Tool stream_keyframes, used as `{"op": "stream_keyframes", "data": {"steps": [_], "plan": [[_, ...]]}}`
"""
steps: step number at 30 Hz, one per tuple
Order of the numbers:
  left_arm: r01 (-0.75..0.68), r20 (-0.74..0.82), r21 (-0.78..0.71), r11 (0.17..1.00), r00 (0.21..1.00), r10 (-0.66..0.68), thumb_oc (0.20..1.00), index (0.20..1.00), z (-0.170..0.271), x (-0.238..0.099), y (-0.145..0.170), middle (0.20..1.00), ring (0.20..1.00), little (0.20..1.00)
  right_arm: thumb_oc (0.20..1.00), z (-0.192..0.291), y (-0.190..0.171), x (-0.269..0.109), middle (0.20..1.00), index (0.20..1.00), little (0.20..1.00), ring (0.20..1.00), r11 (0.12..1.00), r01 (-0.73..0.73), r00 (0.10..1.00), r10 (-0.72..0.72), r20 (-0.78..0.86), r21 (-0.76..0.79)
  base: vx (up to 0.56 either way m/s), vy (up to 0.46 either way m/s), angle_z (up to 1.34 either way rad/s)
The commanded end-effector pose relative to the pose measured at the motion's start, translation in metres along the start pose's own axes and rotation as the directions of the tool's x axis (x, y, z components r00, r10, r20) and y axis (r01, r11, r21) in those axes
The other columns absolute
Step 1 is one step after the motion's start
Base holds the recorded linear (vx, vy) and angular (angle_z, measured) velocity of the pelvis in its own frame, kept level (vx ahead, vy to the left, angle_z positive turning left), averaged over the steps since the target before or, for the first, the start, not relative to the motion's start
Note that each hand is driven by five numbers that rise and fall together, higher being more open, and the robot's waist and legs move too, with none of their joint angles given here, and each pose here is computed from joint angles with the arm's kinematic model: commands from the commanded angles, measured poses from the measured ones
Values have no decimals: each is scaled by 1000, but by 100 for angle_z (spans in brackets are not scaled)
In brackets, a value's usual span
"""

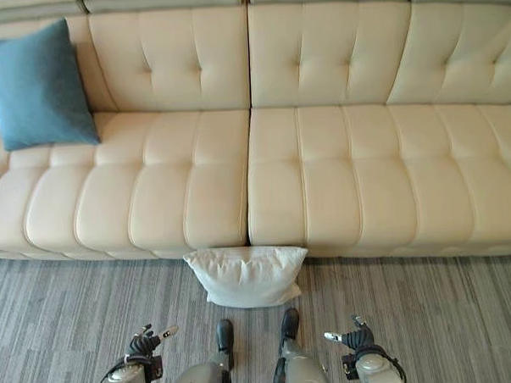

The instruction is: Pick up all the scattered cushions and arrange them neatly on the sofa.

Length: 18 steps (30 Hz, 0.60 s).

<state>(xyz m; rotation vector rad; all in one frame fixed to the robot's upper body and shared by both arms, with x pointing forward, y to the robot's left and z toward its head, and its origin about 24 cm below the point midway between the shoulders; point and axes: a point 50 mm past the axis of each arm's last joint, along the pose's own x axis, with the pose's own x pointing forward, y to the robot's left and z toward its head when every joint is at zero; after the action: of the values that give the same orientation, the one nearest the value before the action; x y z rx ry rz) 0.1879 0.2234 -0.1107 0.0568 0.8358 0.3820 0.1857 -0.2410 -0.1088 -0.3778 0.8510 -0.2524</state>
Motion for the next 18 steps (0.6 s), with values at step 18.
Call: {"op": "stream_keyframes", "data": {"steps": [18], "plan": [[-55,733,-139,989,665,140,1000,1000,340,-64,-34,1000,1000,1000,1000,349,-70,-69,1000,1000,1000,1000,908,60,590,-367,720,414,-9,28,0]]}}
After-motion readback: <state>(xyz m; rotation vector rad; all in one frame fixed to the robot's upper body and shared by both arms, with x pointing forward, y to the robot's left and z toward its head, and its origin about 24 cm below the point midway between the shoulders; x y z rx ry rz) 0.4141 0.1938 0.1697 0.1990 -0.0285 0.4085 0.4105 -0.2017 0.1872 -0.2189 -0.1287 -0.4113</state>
